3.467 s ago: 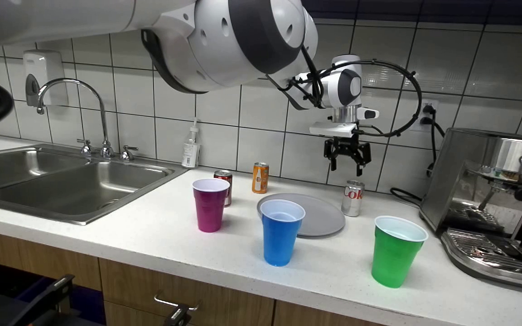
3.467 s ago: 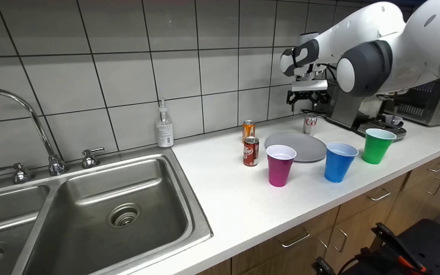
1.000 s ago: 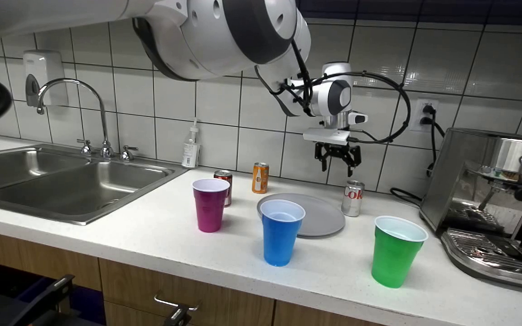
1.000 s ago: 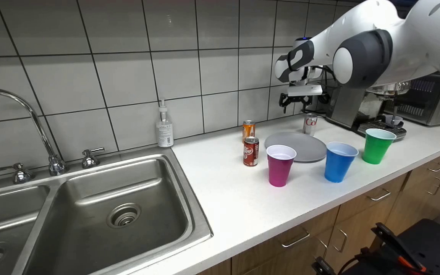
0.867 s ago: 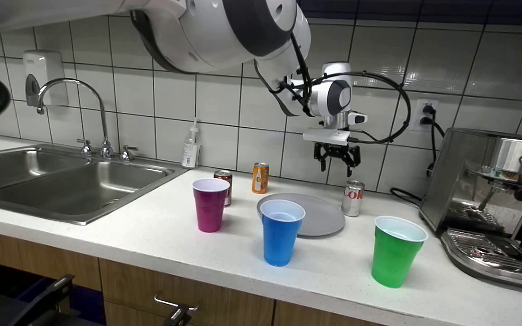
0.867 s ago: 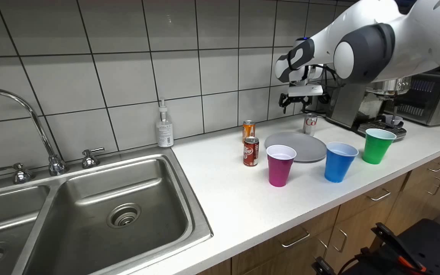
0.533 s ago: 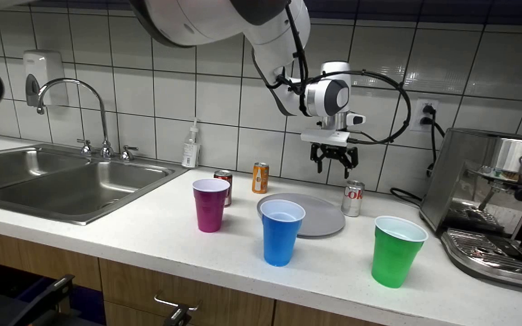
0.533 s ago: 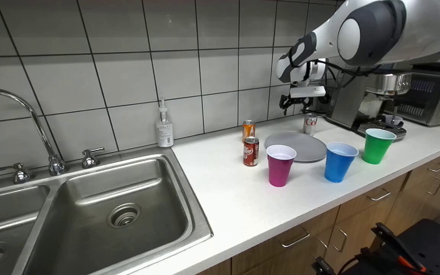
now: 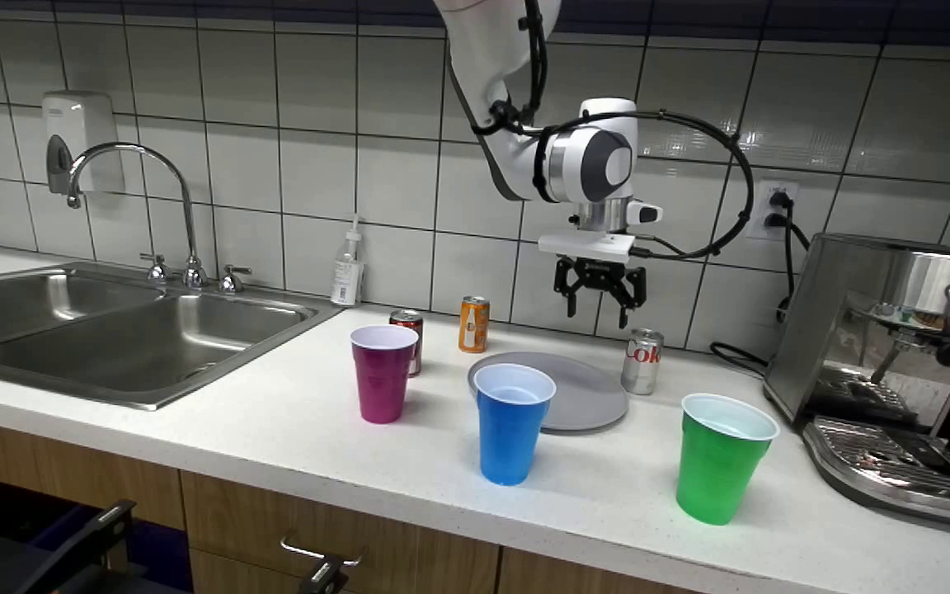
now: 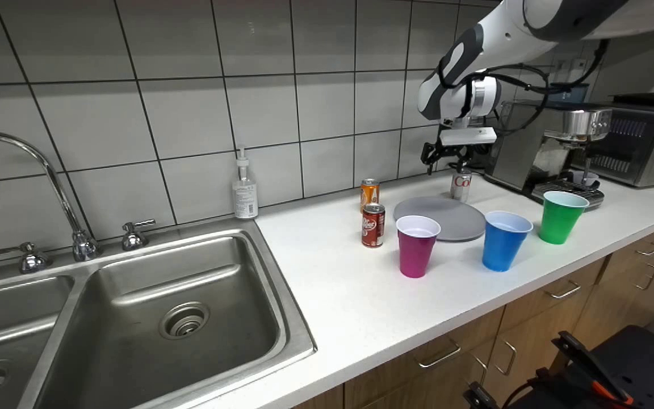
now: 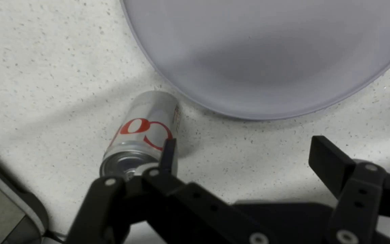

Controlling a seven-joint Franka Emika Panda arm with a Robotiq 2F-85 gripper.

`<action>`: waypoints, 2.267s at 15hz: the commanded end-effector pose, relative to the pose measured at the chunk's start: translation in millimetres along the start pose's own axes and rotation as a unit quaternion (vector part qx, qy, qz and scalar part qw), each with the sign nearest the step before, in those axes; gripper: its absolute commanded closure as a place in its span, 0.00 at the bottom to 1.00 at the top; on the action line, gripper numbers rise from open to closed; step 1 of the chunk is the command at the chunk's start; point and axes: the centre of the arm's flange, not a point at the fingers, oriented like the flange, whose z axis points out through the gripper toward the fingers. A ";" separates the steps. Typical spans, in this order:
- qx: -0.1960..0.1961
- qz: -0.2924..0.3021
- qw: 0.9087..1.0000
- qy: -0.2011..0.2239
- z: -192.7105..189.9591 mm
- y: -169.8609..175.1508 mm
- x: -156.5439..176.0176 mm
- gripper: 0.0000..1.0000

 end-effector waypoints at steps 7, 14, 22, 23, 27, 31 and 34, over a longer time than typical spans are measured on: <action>0.023 -0.016 0.999 -0.024 -47.4 4.5 -90.4 0.00; 0.012 0.002 1.000 -0.017 -59.8 7.5 -124.0 0.00; -0.004 0.055 0.998 0.010 -66.7 -9.7 -161.7 0.00; -0.006 0.062 0.998 0.012 -67.7 -14.4 -166.8 0.00; -0.017 0.098 0.995 0.019 -72.7 -34.4 -184.4 0.00; -0.026 0.144 0.989 0.024 -78.0 -48.4 -199.5 0.00; -0.033 0.173 0.984 0.026 -84.2 -52.8 -208.8 0.00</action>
